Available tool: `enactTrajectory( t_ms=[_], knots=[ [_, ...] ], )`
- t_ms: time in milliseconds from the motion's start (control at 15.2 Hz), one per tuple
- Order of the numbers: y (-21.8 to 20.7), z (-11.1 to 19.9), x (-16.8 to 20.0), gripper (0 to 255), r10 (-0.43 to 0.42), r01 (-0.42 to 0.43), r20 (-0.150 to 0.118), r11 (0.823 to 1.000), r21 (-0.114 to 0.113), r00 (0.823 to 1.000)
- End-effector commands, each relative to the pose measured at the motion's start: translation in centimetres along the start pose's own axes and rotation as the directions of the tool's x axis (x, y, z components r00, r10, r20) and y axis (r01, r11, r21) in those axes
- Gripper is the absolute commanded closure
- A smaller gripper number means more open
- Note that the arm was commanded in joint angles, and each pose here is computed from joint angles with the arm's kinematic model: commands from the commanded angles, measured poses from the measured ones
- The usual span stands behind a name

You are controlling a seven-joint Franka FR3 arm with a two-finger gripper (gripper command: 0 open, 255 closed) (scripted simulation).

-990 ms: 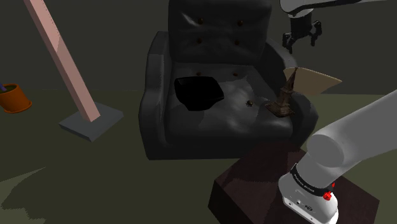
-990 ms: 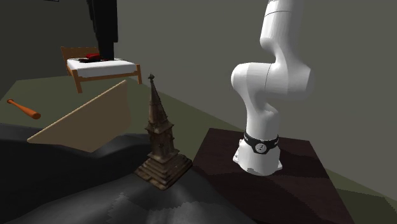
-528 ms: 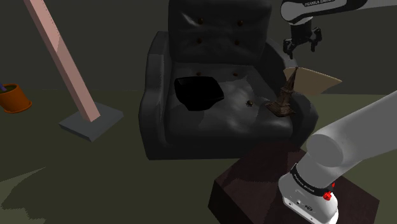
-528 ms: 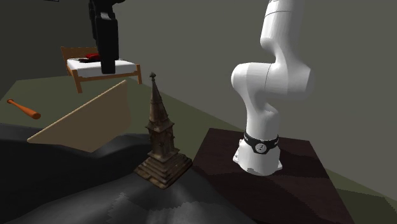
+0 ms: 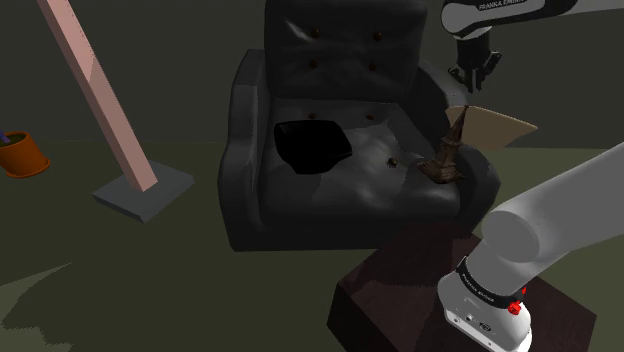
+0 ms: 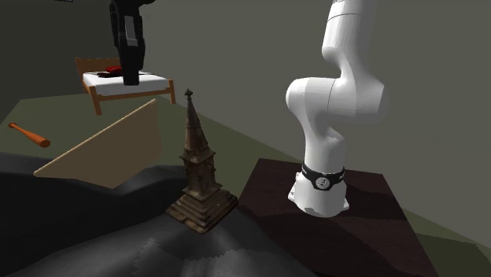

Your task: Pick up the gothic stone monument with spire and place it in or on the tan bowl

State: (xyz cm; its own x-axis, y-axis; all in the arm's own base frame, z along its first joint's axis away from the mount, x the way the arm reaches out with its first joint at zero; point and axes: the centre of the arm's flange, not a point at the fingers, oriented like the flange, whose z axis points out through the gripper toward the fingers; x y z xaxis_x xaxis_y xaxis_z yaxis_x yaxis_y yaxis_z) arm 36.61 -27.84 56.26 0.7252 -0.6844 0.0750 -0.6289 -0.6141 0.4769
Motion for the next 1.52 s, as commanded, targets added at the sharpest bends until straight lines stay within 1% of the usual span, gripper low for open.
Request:
enactTrajectory(
  t_ms=[0,396,462,594,660,792,858,990,1056,1188,1254,1320,1452],
  knots=[
    [0.0,0.0,0.0,255,0.000,0.000,0.000,1.000,0.000,1.000],
    [0.0,0.0,0.0,255,0.000,0.000,0.000,1.000,0.000,1.000],
    [0.0,0.0,0.0,0,0.000,0.000,0.000,1.000,0.000,1.000],
    [0.3,1.5,-2.4,0,-0.065,0.068,-0.037,0.994,0.090,0.997],
    [0.4,2.3,-3.5,0,-0.096,0.103,-0.058,0.986,0.134,0.994],
    [0.7,3.9,-5.8,0,-0.155,0.174,-0.103,0.960,0.218,0.983],
    [0.8,4.8,-6.9,0,-0.182,0.210,-0.128,0.943,0.258,0.975],
    [1.1,6.6,-9.0,0,-0.233,0.282,-0.180,0.899,0.334,0.956],
    [1.2,7.5,-10.1,0,-0.256,0.317,-0.207,0.873,0.370,0.944],
    [1.4,9.5,-12.1,0,-0.296,0.387,-0.264,0.813,0.435,0.918],
    [1.5,10.5,-13.1,0,-0.314,0.422,-0.294,0.779,0.464,0.903],
    [1.5,10.6,-13.3,0,-0.317,0.428,-0.299,0.773,0.469,0.900],
    [0.9,11.5,-13.2,0,-0.317,0.428,-0.299,0.773,0.469,0.900]
  ],
)
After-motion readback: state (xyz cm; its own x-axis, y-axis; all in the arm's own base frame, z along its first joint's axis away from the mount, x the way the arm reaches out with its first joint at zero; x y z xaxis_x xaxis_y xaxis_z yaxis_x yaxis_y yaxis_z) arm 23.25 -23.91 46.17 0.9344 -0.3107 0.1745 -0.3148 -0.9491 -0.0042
